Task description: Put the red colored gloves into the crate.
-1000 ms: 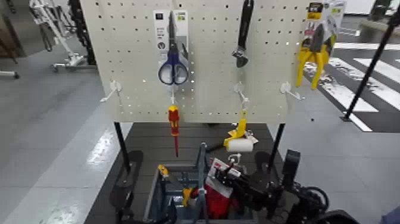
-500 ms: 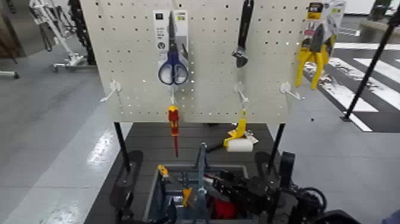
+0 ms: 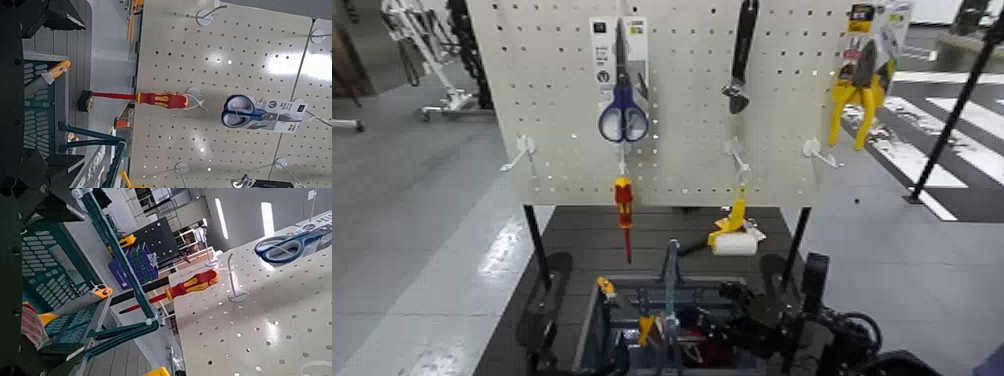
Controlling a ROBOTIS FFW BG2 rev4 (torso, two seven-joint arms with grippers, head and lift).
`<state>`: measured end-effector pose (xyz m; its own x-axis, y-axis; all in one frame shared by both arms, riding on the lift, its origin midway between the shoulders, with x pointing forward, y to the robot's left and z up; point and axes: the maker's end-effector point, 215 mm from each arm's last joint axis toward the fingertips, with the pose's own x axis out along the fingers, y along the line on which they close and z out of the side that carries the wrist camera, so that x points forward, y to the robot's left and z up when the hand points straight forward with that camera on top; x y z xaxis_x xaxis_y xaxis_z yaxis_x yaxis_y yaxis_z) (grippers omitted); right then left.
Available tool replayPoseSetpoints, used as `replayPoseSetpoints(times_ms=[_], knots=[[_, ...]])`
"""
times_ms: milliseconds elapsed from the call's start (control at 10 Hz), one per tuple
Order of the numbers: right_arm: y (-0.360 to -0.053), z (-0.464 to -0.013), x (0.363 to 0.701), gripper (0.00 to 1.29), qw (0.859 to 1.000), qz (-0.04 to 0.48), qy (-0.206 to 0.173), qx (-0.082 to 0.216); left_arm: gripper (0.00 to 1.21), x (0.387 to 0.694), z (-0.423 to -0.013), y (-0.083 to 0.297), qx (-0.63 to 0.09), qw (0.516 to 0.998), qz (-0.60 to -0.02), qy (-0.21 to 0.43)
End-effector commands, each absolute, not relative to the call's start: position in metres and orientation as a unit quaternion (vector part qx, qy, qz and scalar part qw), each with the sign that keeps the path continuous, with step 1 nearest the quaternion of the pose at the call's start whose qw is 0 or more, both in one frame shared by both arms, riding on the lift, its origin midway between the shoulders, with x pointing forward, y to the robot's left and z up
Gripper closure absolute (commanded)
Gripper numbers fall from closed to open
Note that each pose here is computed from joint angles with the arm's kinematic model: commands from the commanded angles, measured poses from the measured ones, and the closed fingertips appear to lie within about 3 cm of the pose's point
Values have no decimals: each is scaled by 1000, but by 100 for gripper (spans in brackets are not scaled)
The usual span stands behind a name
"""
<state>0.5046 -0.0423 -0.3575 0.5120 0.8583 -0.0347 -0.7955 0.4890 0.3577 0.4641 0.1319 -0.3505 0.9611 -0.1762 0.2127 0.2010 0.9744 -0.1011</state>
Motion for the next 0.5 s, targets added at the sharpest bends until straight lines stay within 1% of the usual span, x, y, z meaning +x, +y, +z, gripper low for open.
replayPoseSetpoints(times_ms=[100,200,300,400,500], knots=[[-50,-351,504,0,865,472,92,142,11,464,-350,131,-64,988,-94,-102],[-61,-345,507,0,881,454,77,108,11,464,-350,131,-64,988,-94,-101],[-87,-339,512,0,911,404,53,66,11,464,-350,131,-64,988,-94,-101],[-115,-341,508,0,934,352,39,49,11,464,-350,132,-63,988,-93,-102],[-136,-338,501,0,950,309,16,38,11,464,-350,133,-63,988,-93,-102]])
